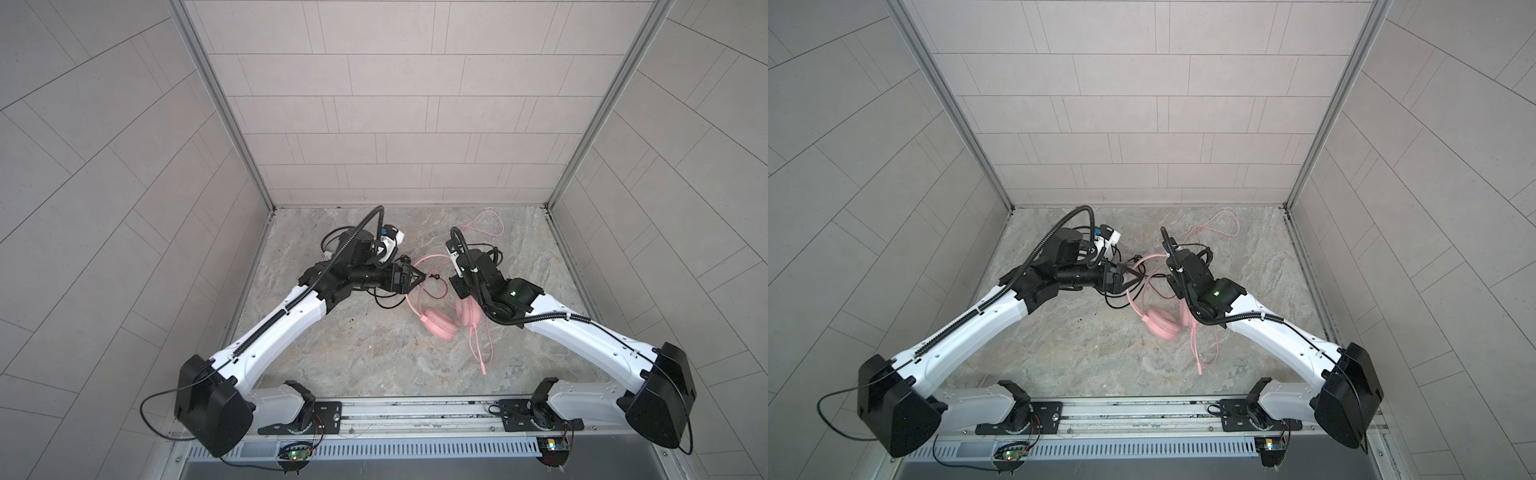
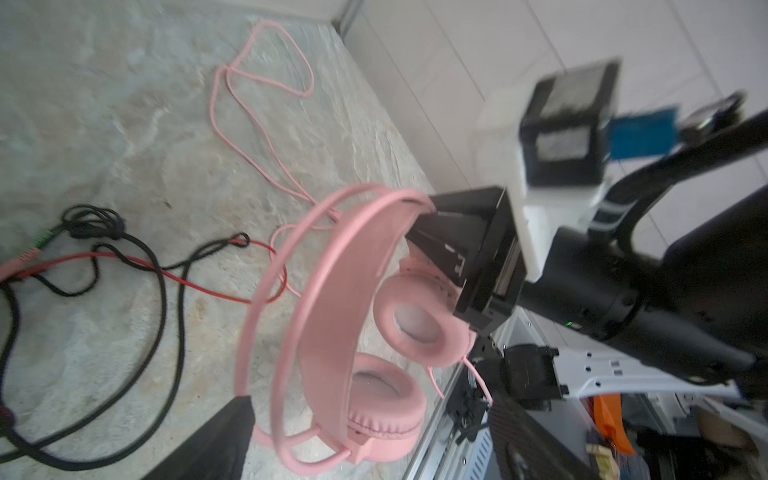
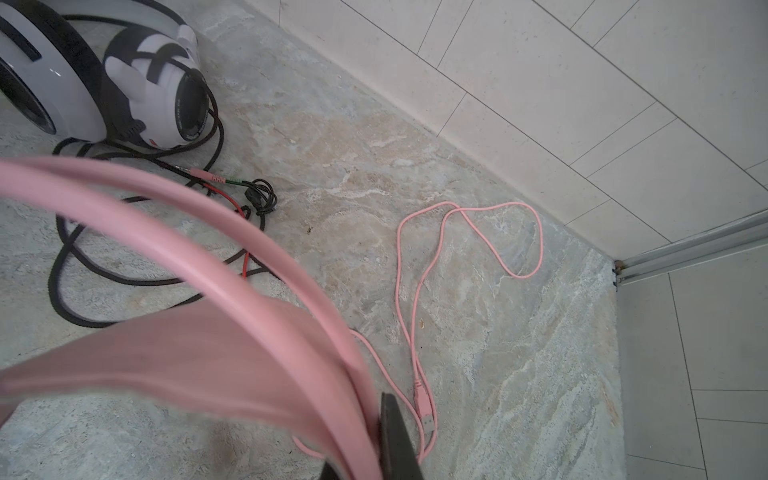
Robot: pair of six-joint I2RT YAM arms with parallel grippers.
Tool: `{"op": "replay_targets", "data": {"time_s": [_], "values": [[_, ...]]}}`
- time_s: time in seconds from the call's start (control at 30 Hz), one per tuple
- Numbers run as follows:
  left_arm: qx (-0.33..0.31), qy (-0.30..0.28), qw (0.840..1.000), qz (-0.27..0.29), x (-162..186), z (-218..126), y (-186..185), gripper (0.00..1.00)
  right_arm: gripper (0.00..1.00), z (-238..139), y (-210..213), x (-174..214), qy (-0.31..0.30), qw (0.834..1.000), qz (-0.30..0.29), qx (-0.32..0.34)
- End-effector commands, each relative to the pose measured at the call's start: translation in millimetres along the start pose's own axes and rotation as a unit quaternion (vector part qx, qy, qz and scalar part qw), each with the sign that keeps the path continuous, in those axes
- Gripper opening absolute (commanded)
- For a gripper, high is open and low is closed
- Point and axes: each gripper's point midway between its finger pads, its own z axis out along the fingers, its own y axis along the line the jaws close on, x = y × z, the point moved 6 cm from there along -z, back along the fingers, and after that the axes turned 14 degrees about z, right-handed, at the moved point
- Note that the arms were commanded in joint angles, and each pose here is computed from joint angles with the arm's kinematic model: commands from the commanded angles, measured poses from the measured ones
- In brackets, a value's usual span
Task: Wrap the headphones
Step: 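Carry the pink headset toward the left gripper while the left gripper reaches to it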
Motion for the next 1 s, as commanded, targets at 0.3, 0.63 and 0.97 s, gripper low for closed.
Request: {"op": "replay_targets", "data": {"time_s": [0.3,0.63,0.97], "values": [[-0.219,0.071,0.967,0.111,11.2,5.5,24.5,0.97,0.02,-14.5,26.1,-26.6,-0.021,0.998,-0.028,-0.061],[-0.355,0.037,0.926,0.127,14.3,-19.5,33.7,0.98,0.02,-20.8,52.9,-24.6,0.027,0.990,-0.051,-0.131],[-0.276,-0.071,0.950,0.129,13.7,-57.1,1.2,0.99,0.02,-2.3,53.2,-19.3,0.058,0.994,-0.037,-0.086]]}}
